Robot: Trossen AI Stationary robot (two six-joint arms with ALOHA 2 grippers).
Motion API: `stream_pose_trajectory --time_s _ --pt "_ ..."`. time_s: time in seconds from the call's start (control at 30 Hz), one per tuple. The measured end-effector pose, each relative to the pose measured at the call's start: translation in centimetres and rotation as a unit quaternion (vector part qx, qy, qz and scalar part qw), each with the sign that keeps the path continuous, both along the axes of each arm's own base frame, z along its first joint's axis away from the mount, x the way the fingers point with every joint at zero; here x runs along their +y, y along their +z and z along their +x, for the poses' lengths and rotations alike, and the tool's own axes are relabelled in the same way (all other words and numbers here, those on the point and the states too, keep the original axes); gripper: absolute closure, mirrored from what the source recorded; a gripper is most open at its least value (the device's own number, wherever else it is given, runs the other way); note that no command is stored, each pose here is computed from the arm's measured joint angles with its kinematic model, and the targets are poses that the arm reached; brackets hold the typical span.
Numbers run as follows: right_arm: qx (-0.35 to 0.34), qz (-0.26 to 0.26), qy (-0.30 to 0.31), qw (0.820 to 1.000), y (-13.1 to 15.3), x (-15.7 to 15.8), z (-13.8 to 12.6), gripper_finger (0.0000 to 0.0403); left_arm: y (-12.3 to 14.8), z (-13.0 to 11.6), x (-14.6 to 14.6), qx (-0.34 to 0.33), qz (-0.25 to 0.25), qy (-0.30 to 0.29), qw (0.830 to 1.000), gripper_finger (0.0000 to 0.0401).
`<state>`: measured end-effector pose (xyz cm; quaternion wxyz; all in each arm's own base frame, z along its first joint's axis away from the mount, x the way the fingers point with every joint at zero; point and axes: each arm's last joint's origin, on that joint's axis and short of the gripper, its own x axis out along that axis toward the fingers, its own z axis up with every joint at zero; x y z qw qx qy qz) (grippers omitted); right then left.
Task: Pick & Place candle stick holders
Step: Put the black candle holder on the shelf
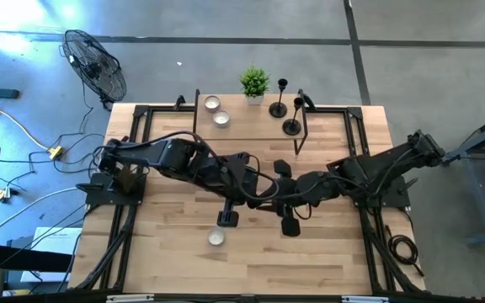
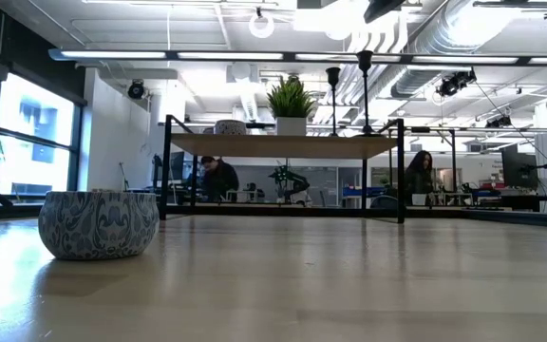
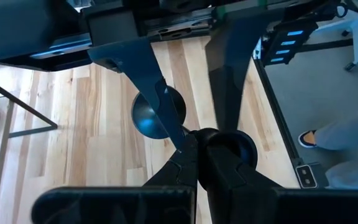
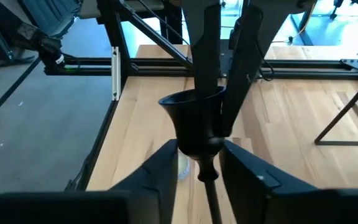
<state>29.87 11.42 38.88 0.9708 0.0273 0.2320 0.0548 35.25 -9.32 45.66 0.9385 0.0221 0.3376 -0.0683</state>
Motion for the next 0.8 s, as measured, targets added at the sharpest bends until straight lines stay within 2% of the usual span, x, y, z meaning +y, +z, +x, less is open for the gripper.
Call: stream_pose_trajectory --time_s 0.33,0.8 --pt "0.013 -0.021 0.017 1.0 -0.19 -0.01 -0.18 0.0387 -0.06 0.05 0.11 0.003 -0.005 -0.009 1.0 0.04" --pt "0.02 -0.016 0.009 1.0 -0.29 -0.06 -0.25 0.0387 -0.07 0.06 0.12 0.001 0.003 -0.002 1.0 0.0396"
